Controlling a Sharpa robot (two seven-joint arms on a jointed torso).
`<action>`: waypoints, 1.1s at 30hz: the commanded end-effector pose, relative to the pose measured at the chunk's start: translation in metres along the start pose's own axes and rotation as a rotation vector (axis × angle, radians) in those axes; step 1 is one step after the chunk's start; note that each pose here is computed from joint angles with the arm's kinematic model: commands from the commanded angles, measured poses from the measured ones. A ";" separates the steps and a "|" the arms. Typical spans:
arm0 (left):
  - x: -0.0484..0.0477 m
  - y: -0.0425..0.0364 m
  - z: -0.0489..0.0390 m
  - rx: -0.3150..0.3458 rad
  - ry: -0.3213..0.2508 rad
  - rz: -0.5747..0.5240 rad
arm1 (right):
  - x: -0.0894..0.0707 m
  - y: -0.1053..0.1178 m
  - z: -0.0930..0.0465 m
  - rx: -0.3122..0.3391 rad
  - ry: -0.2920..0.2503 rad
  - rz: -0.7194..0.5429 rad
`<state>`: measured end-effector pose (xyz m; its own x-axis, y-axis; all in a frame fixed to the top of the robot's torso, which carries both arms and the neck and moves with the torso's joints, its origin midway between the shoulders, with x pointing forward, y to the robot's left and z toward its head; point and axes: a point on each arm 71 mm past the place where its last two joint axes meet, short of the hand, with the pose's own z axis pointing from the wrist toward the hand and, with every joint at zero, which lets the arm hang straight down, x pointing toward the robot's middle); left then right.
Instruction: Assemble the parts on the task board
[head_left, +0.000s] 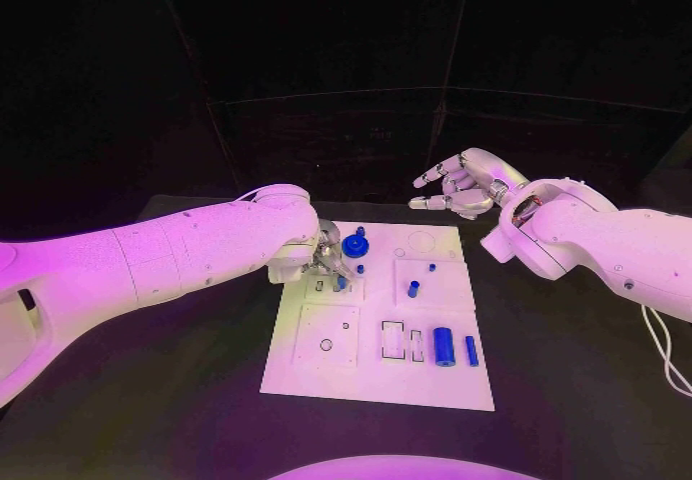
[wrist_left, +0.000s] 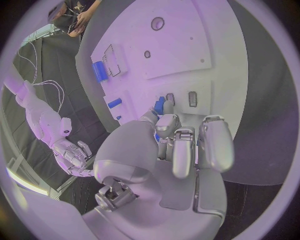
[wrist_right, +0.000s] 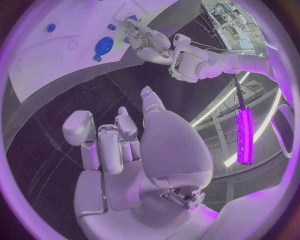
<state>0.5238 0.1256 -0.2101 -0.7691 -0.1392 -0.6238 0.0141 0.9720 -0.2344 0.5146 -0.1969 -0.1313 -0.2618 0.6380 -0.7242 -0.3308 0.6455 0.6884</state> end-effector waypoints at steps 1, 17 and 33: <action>0.0013 -0.0017 0.0010 0.037 -0.007 -0.024 | 0.000 0.001 0.001 -0.004 0.007 0.002; 0.0013 0.0059 -0.0048 0.068 -0.035 -0.062 | 0.000 0.001 0.002 -0.002 0.013 0.002; 0.0047 0.0292 -0.0218 0.138 -0.227 -0.173 | -0.002 -0.002 0.002 0.006 0.011 -0.001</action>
<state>0.5042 0.1588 -0.2096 -0.6851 -0.2954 -0.6659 -0.0233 0.9225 -0.3854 0.5167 -0.1980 -0.1328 -0.2693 0.6328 -0.7260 -0.3244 0.6502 0.6871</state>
